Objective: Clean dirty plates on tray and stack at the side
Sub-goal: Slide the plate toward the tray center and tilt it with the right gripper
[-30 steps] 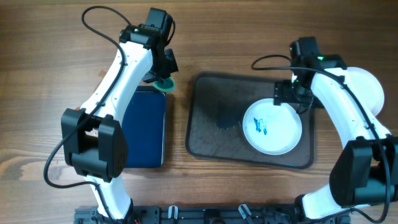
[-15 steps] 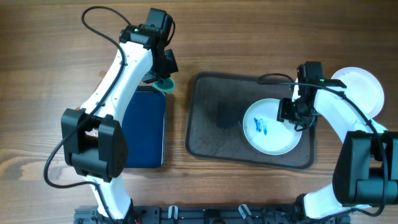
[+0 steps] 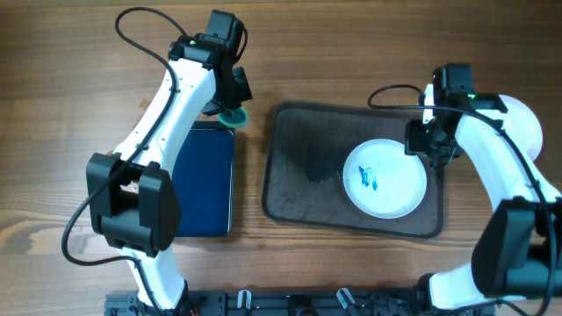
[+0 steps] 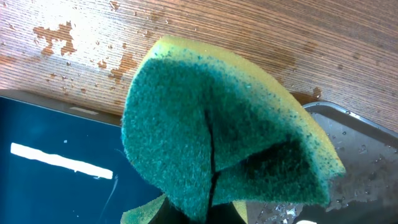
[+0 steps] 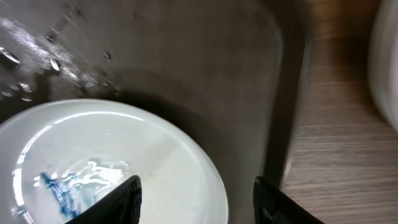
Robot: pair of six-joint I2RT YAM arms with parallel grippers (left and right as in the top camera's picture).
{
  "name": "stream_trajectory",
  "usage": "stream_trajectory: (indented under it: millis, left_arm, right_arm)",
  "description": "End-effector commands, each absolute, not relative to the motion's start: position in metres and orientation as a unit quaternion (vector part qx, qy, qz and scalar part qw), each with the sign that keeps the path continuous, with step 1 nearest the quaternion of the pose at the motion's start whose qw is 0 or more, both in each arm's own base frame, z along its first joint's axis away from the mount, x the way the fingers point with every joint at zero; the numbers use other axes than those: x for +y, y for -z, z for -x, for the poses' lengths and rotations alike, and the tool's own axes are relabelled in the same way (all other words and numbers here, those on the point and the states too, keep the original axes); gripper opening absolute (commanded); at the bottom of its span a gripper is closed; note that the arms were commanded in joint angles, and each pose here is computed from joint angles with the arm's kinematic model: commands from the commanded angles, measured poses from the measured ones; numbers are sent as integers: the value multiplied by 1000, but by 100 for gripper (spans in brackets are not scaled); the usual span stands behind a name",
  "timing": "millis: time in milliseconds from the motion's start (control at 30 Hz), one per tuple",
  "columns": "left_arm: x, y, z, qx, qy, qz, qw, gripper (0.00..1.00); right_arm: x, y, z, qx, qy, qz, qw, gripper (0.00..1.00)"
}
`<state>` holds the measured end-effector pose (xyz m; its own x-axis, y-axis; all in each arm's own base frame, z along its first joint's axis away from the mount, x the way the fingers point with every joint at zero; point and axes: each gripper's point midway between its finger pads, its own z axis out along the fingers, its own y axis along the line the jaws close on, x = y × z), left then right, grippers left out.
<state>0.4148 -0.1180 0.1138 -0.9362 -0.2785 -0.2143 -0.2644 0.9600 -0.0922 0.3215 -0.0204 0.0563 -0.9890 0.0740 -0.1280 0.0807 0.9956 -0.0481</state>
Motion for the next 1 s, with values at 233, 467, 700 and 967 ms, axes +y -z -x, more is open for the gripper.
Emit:
stream_trajectory:
  millis: [233,467,700,967]
  left_arm:
    - [-116,-117,-415,982,34,142,116,4]
    - [-115,-117,-412,983,31,142,109,4]
    - [-136,-118,-410,984,65,127,104,4]
    - [-252,-125,-369,983,169,-1,75,4]
  right_arm:
    - [-15,3,-295,996,14,-88,-15,39]
    - [-13,23,-272,991,12,-128,-34,4]
    - [18,22,-285,990,-66,-125,-17,4]
    - [90,19,-309,994,-98,23,47,4]
